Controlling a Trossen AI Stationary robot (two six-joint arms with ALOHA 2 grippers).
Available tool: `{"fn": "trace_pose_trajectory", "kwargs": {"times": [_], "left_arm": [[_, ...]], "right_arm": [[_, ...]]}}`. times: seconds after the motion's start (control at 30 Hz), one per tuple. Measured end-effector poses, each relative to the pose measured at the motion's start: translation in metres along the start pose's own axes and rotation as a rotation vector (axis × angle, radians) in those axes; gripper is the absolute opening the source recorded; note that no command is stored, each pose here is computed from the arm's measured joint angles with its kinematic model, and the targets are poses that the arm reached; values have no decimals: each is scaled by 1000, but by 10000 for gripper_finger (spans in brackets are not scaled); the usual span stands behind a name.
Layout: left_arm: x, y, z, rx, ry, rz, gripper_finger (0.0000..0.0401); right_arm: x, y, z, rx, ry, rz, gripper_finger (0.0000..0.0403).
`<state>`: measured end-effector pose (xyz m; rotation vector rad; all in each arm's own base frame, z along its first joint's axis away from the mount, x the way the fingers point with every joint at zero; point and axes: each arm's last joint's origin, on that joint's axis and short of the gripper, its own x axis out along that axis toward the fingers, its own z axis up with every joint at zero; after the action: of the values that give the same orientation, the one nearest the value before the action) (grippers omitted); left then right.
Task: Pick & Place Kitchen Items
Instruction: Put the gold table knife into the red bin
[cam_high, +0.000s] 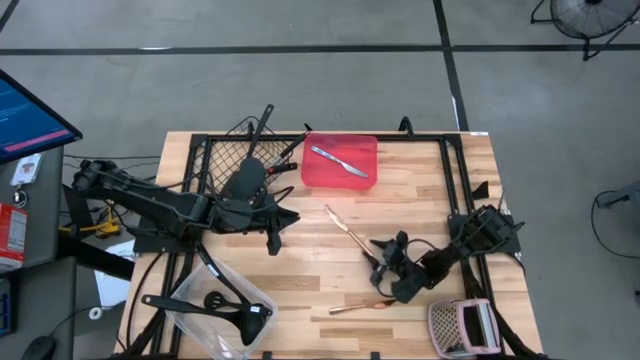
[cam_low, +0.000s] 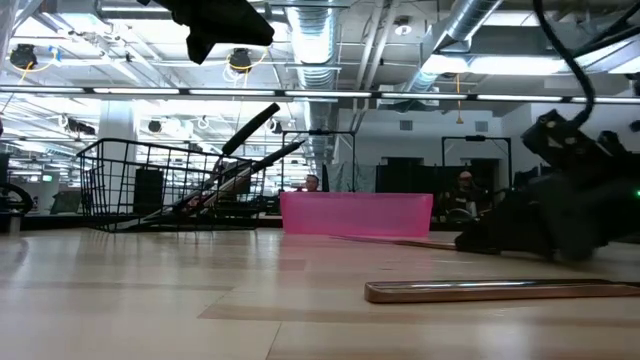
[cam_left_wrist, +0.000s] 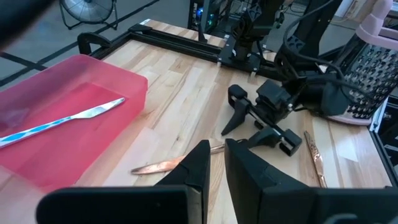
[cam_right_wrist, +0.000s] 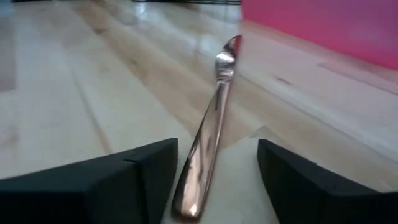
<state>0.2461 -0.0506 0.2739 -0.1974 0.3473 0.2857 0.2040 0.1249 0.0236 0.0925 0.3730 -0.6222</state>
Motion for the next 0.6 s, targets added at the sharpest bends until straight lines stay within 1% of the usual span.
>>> {"fn": "trace_pose_trajectory", "kwargs": {"times": [0.07, 0.2, 0.33, 0.47, 0.5, 0.6], "left_arm": [[0, 0, 0, -1, 0, 0, 34], [0, 0, 0, 0, 0, -1, 34], [0, 0, 0, -1, 0, -1, 34], [0, 0, 0, 9, 0, -1, 34], [0, 0, 0, 9, 0, -1, 34], [0, 0, 0, 8, -1, -1, 34]], "right_arm": [[1, 1, 0, 11, 2, -23, 193], [2, 0, 0, 20, -1, -34, 130], [8, -2, 2, 29, 1, -60, 79], [16, -7, 4, 33, -20, -116, 22], [18, -9, 3, 17, -32, -140, 11], [23, -12, 5, 20, -35, -163, 2]]}}
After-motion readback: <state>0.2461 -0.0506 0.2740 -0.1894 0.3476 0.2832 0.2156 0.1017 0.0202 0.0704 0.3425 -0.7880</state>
